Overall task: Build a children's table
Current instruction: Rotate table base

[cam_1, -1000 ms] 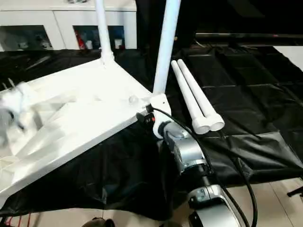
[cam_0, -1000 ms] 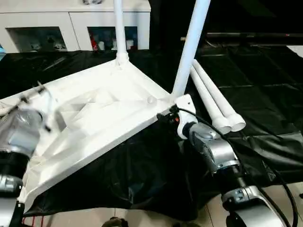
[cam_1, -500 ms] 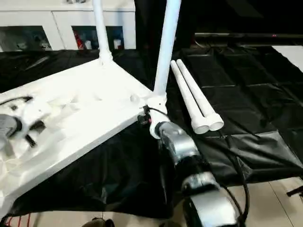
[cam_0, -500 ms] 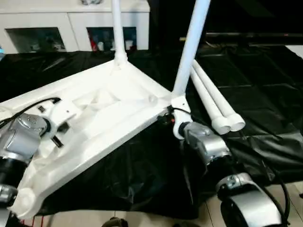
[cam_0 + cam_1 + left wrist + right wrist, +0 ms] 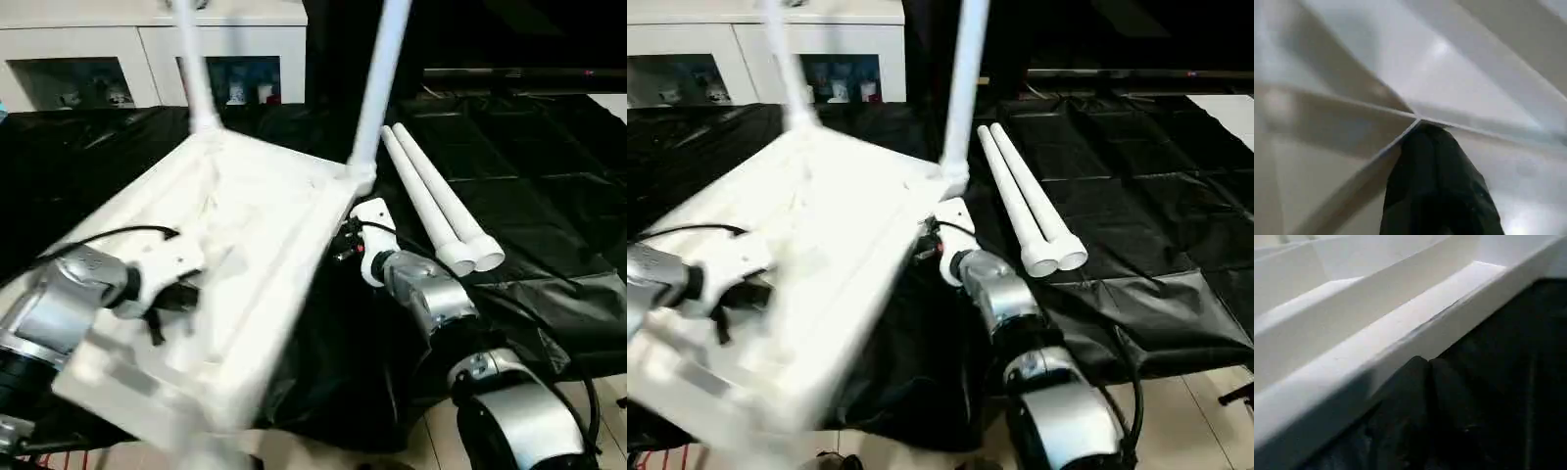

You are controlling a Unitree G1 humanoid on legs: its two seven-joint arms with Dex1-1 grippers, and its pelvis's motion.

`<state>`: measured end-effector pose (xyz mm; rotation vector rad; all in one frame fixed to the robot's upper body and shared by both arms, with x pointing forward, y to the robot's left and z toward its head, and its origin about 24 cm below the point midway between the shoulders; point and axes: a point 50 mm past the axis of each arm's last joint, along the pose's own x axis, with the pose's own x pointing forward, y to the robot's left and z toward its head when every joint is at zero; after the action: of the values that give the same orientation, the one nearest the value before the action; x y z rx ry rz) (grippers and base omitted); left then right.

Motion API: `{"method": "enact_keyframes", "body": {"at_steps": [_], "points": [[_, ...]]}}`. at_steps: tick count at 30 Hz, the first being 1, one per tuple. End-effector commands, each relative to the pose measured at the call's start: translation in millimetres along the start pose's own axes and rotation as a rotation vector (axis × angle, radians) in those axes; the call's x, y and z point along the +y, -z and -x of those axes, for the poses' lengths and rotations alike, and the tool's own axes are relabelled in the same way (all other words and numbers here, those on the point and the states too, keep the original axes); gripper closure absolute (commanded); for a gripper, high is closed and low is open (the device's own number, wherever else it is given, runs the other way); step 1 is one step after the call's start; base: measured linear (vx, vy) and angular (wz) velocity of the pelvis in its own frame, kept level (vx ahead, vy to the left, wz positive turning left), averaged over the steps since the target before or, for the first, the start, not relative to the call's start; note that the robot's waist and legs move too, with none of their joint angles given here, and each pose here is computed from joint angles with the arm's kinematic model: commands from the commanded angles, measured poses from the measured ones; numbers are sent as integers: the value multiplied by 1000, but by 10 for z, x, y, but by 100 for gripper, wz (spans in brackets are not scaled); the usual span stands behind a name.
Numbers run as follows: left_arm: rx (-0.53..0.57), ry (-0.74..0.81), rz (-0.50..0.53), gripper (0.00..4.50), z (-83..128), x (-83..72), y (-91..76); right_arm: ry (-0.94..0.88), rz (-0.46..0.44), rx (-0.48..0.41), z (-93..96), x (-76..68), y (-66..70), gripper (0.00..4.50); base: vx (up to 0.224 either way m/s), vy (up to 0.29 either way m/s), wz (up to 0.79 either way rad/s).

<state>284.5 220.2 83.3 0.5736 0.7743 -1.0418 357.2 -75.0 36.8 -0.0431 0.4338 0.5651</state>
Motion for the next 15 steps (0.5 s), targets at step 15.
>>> {"method": "enact_keyframes", "body": {"at_steps": [15], "points": [[-195, -181, -115, 450, -349, 294, -643, -131, 57, -73, -73, 209, -203, 446, 0, 0, 0]]}}
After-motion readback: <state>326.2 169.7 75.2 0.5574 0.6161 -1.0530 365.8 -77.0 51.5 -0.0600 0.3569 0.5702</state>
